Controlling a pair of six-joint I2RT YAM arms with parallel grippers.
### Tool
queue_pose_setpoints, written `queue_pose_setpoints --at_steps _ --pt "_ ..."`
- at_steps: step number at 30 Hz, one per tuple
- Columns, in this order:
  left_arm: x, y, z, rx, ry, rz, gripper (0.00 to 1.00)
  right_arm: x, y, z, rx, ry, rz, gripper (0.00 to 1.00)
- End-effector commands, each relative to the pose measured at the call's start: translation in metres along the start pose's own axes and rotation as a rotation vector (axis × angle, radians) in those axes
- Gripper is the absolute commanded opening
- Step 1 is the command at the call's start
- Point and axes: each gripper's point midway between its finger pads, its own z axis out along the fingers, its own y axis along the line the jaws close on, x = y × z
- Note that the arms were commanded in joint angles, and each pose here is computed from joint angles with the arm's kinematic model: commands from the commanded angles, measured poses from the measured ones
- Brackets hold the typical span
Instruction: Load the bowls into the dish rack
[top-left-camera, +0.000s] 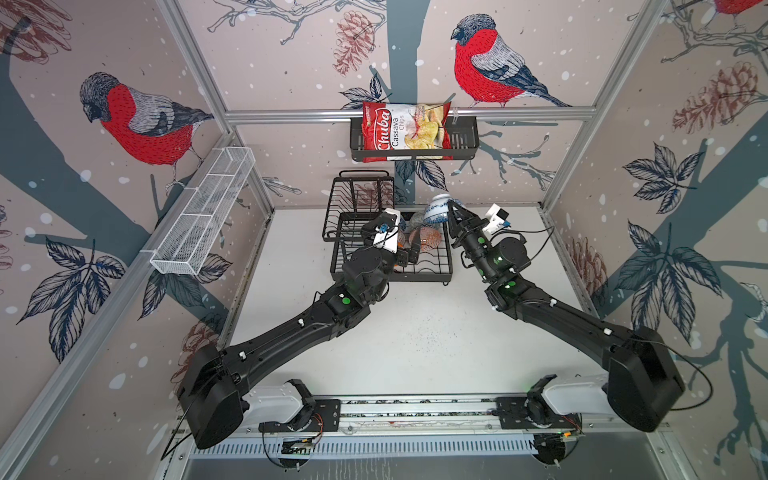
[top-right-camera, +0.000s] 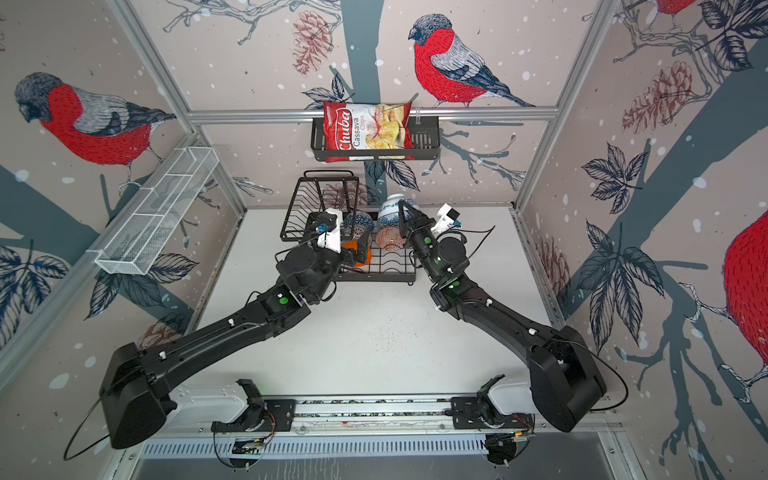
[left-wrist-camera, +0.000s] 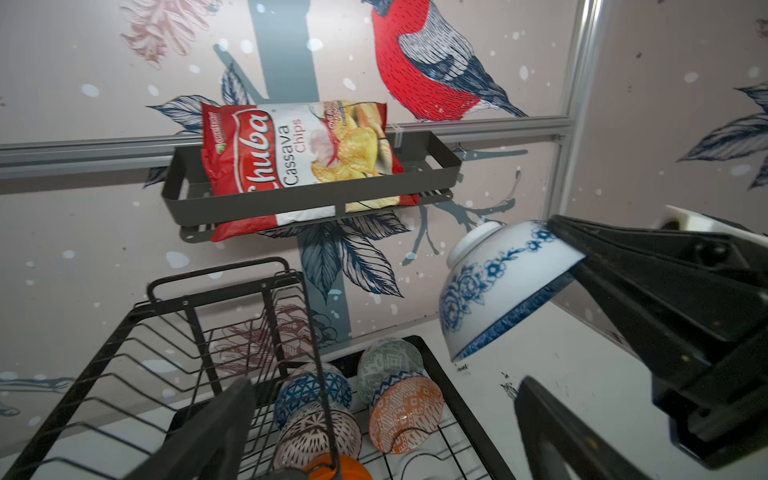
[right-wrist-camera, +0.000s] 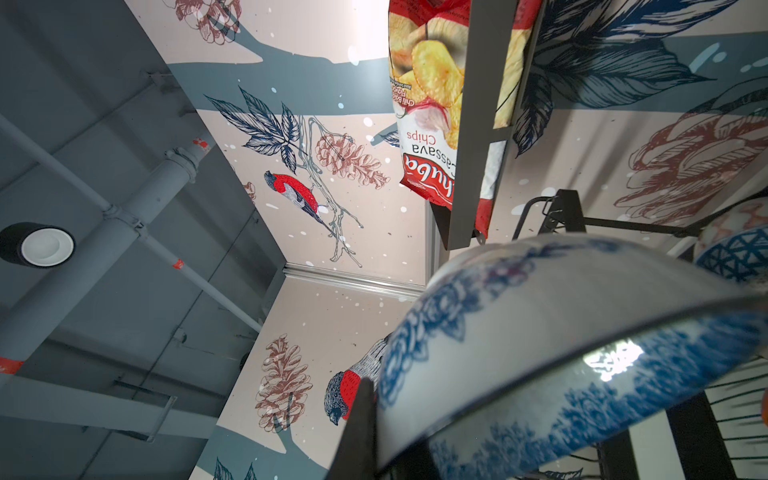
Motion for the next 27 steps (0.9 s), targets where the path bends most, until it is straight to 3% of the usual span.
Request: queue_pose_setpoints --at_steps 1,8,17,27 --pt "0.031 -0.020 0.001 0.114 0.141 0.017 0.98 -0.009 0.005 -0.007 -0.049 -0.031 -0.009 0.00" --pt "0.058 -0.028 0.004 0.150 0.217 0.031 0.98 -0.022 -0.048 -0.018 0.046 -0.057 -0.006 0.00" --pt "0.058 -0.006 0.011 0.143 0.242 -0.111 0.98 -0.019 -0.105 -0.008 0.102 -0.028 0.037 0.00" --pt "0.061 -0.005 0.013 0.142 0.254 -0.129 0.98 -0.007 -0.140 0.009 0.136 -0.001 0.038 0.00"
